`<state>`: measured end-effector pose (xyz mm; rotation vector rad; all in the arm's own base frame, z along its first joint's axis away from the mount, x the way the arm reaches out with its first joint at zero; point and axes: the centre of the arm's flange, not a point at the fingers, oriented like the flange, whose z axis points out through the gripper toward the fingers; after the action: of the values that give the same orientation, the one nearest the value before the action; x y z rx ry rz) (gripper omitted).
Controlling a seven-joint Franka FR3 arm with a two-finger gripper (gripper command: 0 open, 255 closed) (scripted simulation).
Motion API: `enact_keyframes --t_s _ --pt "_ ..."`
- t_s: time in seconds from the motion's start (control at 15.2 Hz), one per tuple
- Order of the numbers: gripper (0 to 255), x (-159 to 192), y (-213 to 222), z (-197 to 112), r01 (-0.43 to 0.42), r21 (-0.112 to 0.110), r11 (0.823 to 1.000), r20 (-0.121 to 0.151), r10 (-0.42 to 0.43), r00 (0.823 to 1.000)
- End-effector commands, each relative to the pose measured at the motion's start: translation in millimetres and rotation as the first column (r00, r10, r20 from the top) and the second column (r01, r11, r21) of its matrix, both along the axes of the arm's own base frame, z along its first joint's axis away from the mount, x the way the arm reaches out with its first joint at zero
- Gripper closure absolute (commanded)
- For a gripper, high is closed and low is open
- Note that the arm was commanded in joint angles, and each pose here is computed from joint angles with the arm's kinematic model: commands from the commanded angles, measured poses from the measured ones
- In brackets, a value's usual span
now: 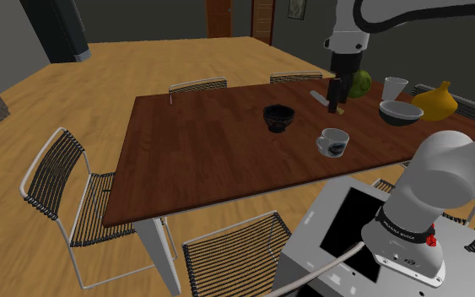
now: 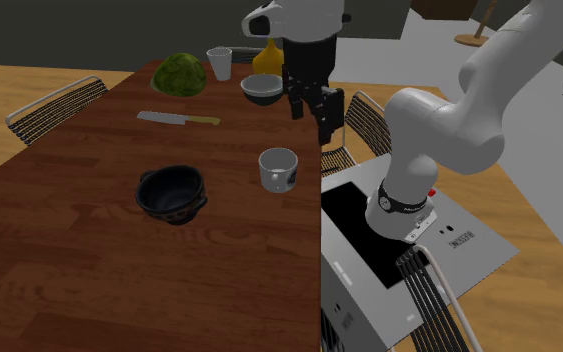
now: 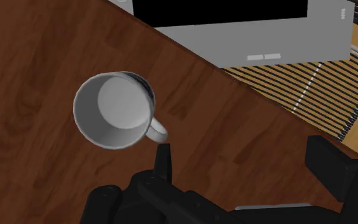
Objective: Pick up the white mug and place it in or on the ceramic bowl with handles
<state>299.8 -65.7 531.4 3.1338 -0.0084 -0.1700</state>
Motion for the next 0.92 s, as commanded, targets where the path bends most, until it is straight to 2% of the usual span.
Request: enact_keyframes --t_s 0.0,0.86 --pt "0 -1.1 -22.9 -18.8 -0.009 0.007 1.000 0.006 0.009 1.000" --pt "0 -0.8 -160.4 -129.8 -0.053 0.056 0.997 0.041 0.051 0.998"
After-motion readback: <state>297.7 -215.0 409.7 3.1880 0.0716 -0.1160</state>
